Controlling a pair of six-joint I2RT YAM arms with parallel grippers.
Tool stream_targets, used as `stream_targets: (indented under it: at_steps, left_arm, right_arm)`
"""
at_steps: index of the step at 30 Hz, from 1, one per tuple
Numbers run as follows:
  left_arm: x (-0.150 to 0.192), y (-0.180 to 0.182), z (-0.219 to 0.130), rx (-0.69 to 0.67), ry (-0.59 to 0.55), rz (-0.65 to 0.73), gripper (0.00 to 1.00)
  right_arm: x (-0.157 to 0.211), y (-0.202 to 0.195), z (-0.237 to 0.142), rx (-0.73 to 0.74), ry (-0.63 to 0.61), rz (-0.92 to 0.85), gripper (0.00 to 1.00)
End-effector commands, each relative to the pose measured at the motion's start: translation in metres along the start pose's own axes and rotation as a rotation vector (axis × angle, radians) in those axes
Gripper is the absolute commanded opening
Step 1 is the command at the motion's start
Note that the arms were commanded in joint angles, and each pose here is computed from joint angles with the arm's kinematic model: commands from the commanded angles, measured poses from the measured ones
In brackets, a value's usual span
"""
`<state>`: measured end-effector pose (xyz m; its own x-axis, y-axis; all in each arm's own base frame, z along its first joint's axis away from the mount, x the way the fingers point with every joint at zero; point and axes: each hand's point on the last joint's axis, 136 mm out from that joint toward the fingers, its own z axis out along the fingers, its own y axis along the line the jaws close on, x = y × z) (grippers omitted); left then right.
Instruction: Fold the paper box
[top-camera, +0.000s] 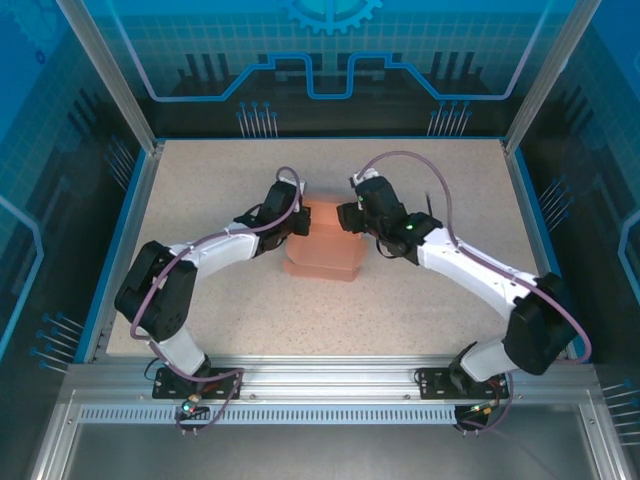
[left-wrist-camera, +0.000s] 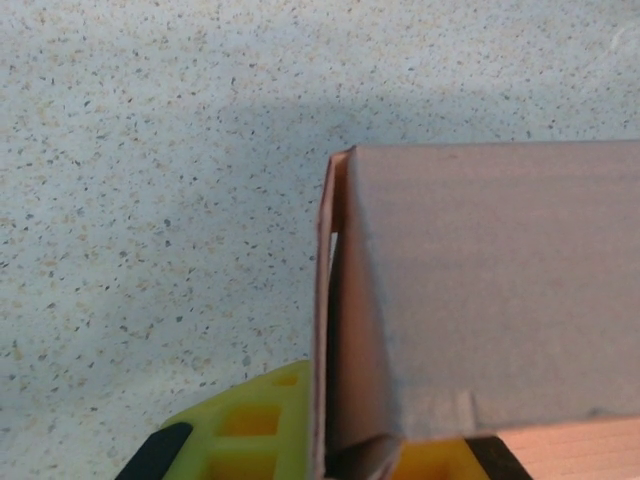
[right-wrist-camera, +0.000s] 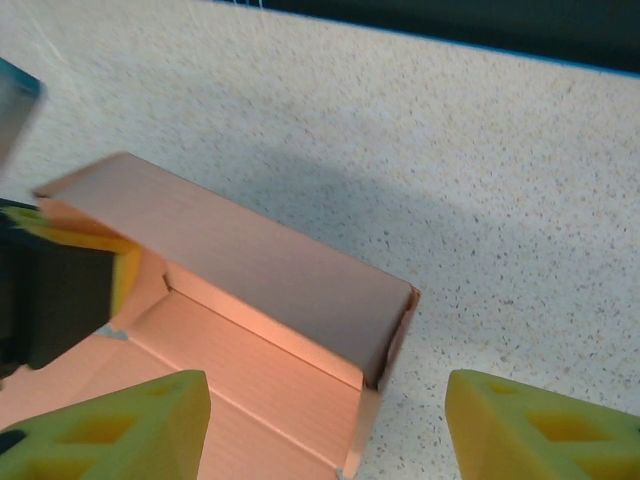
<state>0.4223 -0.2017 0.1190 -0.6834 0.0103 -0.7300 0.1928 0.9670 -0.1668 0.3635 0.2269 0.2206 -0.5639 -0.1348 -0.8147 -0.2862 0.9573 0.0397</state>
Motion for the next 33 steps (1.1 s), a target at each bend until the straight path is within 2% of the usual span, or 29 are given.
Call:
stream_targets:
  at_steps: [1,8,17,23,33]
  left_arm:
    - [0.027,0.007,-0.001,0.015,0.170,0.034,0.04]
    - [0.063,0.016,-0.013,0.027,0.419,0.084,0.04]
    - [0.092,0.017,-0.006,0.031,0.681,0.138,0.05]
    - [0.099,0.017,0.005,0.016,0.794,0.162,0.05]
    - [0.097,0.019,0.039,-0.038,0.877,0.176,0.10]
  right_arm:
    - [-0.001,-0.005,-0.019,-0.024,-0.001,-0.011,0.65]
    - [0.010,-0.035,-0.018,-0.003,0.037,0.028,0.65]
    - [0.040,-0.059,-0.005,0.001,0.095,0.092,0.65]
    - [0.057,-0.070,0.000,0.003,0.112,0.125,0.65]
    - [0.069,-0.083,0.002,0.016,0.122,0.153,0.65]
